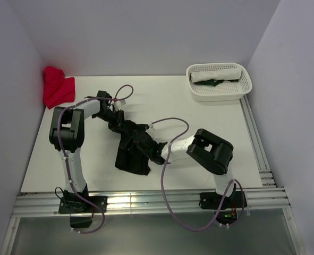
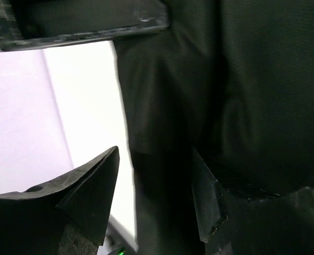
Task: Roll the t-shirts
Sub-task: Roll the tshirt
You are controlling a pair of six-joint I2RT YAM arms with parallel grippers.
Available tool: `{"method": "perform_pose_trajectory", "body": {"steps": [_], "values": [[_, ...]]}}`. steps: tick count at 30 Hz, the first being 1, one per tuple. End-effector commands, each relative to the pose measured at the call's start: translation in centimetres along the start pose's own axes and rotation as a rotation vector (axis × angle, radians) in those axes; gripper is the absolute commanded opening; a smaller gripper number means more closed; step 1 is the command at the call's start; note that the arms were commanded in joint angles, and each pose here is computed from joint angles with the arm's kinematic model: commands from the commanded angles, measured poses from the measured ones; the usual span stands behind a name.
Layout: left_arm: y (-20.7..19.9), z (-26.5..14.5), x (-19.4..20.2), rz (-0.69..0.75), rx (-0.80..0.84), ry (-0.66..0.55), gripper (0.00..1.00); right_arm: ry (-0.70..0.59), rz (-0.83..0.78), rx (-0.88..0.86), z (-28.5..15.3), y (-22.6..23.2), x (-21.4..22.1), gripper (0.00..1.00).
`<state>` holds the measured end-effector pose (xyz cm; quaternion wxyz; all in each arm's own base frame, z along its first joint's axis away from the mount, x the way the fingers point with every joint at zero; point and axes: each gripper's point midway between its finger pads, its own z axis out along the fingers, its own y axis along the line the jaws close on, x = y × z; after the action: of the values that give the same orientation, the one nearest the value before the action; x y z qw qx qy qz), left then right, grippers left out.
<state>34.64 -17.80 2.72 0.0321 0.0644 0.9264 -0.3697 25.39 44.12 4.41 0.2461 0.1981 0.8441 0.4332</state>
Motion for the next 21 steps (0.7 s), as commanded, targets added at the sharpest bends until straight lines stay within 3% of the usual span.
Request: {"method": "perform_pose_trajectory", "body": {"steps": [1, 3, 8, 14, 21], "values": [[0.2, -2.0, -1.9, 0.077, -0.186, -0.074, 0.0, -0.056, -0.158, 0.28, -1.5, -3.6, -1.2, 0.63], [0.6, -2.1, -2.0, 0.095, -0.257, -0.082, 0.0, -0.077, -0.219, 0.381, -2.3, -4.9, -1.5, 0.63], [0.3, -2.9, -2.0, 0.117, -0.34, -0.091, 0.0, -0.131, -0.345, 0.507, -3.9, -2.7, -2.6, 0.64], [-0.1, -2.8, -1.7, 0.125, -0.394, -0.065, 0.0, -0.19, -0.451, 0.508, -4.5, 1.1, -3.0, 0.65], [-0.8, -1.9, -1.4, 0.13, -0.439, -0.032, 0.0, -0.199, -0.516, 0.522, -2.1, 3.3, -2.3, 0.64]]}}
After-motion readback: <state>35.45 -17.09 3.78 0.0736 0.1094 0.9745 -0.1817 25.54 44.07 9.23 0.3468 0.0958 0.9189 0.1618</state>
